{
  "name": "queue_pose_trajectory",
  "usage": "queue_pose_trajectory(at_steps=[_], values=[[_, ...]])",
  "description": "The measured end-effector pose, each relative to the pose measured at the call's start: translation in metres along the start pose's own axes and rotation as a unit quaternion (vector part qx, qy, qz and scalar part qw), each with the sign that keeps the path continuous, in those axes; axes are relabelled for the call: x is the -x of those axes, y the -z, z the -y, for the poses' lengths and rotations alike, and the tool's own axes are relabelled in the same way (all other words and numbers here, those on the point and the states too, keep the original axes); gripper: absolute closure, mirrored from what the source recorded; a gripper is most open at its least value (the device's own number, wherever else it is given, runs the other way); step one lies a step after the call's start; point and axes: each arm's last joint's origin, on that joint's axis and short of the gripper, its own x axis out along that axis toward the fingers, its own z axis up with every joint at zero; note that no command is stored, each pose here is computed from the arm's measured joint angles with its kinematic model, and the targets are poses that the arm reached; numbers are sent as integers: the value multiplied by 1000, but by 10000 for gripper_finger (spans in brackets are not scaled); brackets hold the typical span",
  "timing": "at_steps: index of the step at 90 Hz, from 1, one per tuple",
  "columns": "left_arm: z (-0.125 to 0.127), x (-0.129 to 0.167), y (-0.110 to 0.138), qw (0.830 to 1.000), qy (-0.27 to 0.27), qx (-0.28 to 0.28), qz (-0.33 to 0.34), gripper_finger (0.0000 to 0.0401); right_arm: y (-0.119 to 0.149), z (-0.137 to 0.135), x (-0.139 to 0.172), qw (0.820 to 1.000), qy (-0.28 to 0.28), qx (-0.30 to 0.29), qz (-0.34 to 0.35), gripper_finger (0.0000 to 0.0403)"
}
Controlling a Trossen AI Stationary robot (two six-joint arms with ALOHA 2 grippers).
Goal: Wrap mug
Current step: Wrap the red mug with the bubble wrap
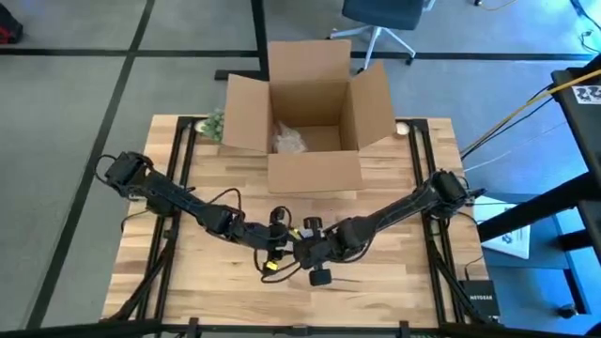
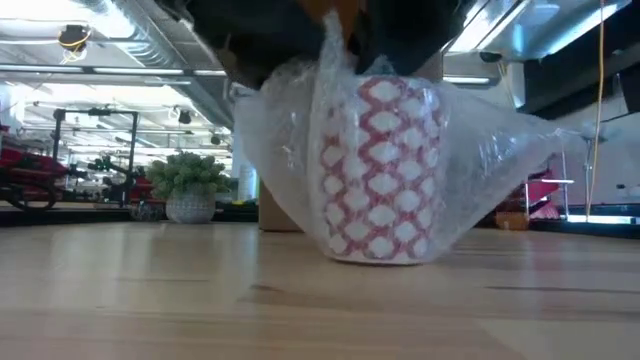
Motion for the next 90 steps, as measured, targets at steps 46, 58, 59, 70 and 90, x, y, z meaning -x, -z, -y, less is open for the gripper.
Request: queue_pose_trajectory(at_steps=[46, 58, 59, 70, 90], values=[[-12, -28, 20, 999, -9, 25, -35, 274, -18, 9, 47, 998, 20, 1, -58, 402], [-12, -28, 21, 999, -9, 25, -35, 274, -24, 10, 42, 1000, 13, -8, -25, 402], [-12, -28, 21, 999, -9, 25, -35, 274, -24, 10, 40, 1000, 11, -9, -25, 402], [-12, -28, 23, 999, -10, 22, -42, 274, -14, 10, 20, 999, -2, -33, -25, 402], [-7, -28, 20, 999, -3, 11, -33, 274, 14, 11, -10, 997, 10, -57, -53, 402]])
